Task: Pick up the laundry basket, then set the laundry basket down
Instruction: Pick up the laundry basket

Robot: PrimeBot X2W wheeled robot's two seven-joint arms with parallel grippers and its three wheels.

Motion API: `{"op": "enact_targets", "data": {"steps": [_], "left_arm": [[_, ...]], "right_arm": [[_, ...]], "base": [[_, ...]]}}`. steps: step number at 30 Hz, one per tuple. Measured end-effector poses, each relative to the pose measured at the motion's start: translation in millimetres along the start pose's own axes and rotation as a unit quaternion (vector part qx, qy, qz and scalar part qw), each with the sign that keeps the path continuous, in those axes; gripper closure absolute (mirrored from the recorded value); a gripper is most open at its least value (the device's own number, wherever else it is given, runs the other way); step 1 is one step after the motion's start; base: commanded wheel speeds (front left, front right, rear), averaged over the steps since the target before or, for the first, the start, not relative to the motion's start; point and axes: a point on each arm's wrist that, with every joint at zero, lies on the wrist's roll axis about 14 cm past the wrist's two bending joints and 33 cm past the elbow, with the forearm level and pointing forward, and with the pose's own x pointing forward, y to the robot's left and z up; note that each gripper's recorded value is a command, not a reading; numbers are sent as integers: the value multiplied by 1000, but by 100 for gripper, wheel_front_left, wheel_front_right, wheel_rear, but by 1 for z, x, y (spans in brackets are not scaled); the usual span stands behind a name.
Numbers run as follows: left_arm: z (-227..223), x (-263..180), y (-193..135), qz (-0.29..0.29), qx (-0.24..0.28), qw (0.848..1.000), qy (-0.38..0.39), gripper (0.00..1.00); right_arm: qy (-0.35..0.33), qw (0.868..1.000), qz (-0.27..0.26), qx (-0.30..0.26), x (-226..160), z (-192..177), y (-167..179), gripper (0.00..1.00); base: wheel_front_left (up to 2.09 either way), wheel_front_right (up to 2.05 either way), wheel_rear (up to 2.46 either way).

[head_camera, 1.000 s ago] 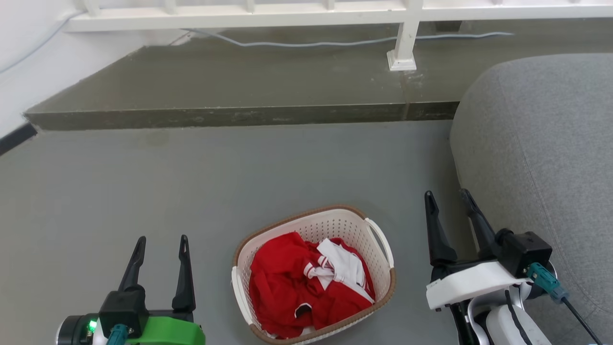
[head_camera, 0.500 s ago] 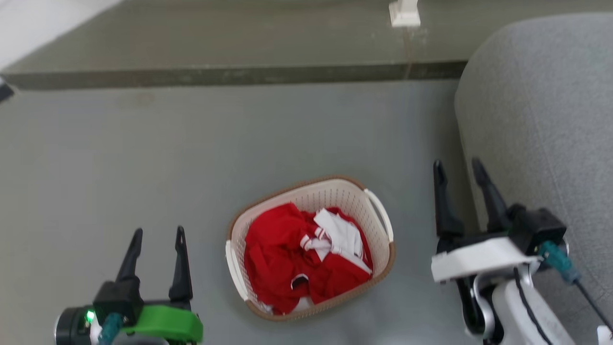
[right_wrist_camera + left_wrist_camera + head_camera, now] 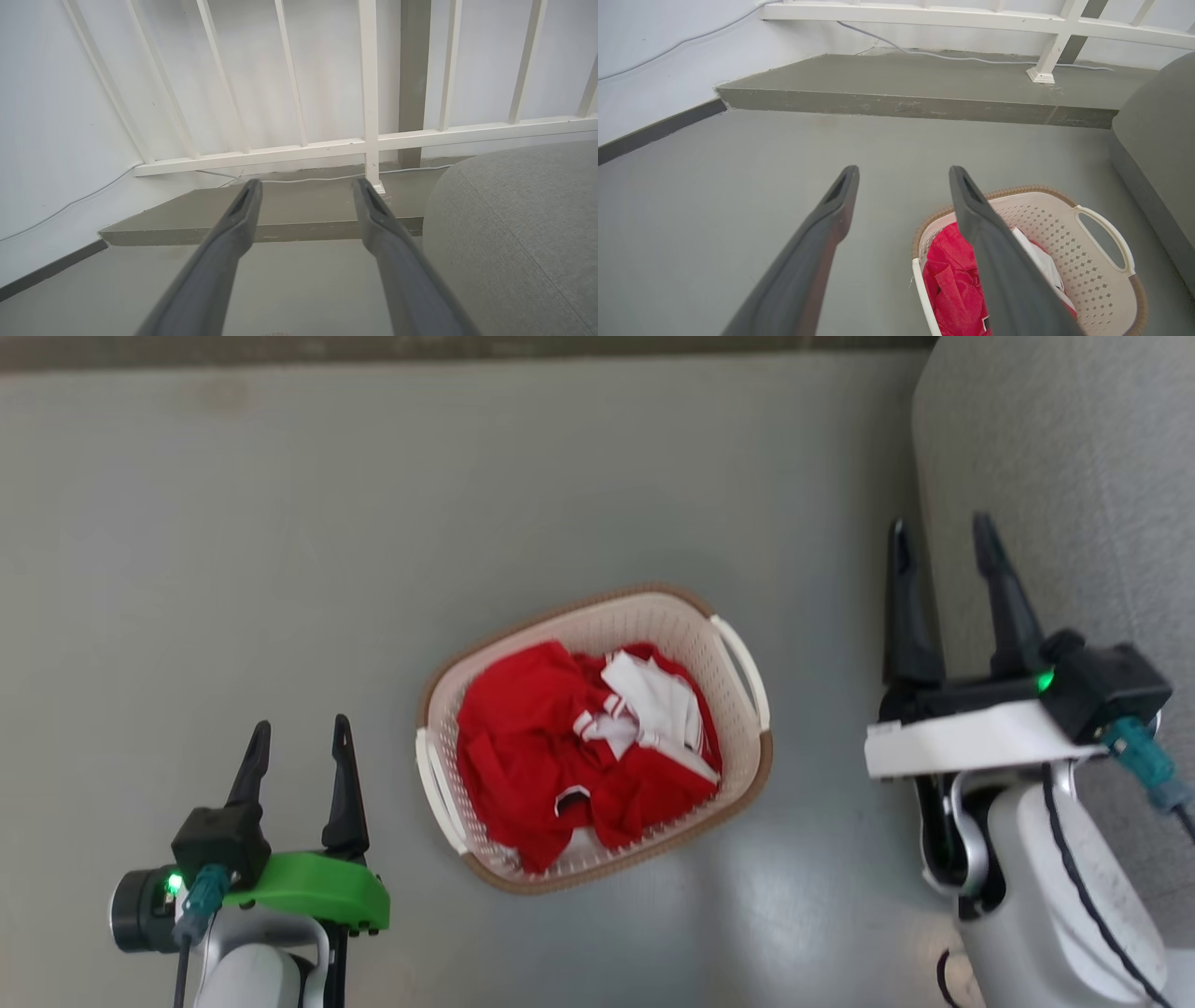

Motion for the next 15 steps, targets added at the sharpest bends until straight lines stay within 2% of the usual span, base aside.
{"op": "enact_targets", "data": {"steps": [11,15], "left_arm": [[-68,31,3,0,-1,996,93,0],[-95,40,2,0,-18,991,129,0]], "right_arm": [[-16,1000,3,-2,41,-12,-6,0],[-17,1000,-1,-3,53,-21,-12,0]], "base": [[0,0,0],[0,0,0]]}}
